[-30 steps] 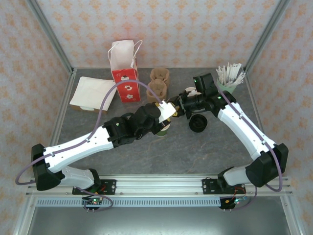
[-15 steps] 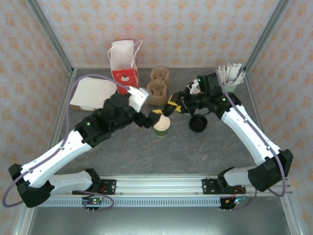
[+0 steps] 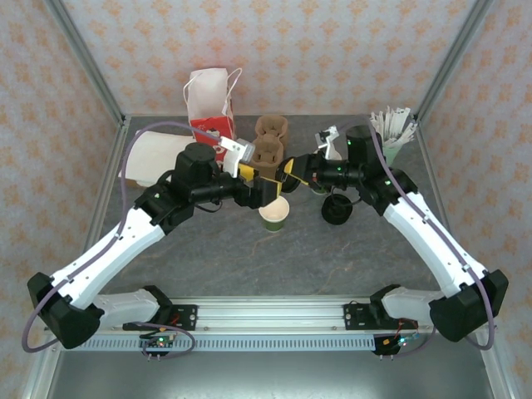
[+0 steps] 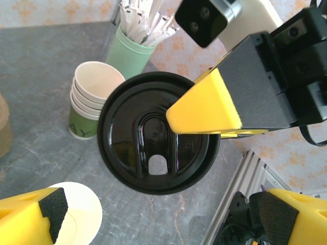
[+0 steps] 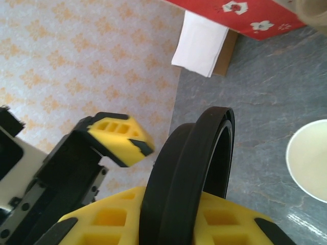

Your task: Pack the takeout coffee

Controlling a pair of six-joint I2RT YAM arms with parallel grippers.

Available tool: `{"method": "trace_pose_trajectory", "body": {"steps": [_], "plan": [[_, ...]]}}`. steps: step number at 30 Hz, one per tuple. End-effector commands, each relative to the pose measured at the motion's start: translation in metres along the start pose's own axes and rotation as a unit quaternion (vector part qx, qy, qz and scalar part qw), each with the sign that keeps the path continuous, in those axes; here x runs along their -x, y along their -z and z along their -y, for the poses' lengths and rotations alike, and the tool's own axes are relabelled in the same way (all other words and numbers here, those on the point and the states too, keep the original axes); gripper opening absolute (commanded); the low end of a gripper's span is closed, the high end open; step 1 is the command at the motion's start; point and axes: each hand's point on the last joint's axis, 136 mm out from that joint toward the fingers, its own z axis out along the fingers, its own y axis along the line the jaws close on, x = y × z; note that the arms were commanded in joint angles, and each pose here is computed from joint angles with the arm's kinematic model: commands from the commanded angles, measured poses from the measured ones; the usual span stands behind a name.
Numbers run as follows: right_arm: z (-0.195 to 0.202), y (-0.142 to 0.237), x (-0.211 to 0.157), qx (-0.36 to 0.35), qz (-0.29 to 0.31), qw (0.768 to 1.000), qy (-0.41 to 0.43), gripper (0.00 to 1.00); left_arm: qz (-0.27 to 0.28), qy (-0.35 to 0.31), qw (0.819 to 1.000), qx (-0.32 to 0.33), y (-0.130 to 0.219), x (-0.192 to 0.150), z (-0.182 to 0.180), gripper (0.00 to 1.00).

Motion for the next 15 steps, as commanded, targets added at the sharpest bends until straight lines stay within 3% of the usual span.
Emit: {"method": "trace_pose_trajectory", "body": {"steps": [1, 15], "plan": [[-0.023, 0.000, -0.006, 0.037, -0.035, 0.998, 0.021, 0.21, 0.020, -0.010, 0.999, -0.033, 0.000, 0.013, 0.012, 1.00], [-0.025, 0.003, -0.014, 0.040, -0.048, 0.998, 0.003, 0.21, -0.007, -0.016, 0.999, -0.030, -0.021, 0.006, 0.003, 1.00]]}}
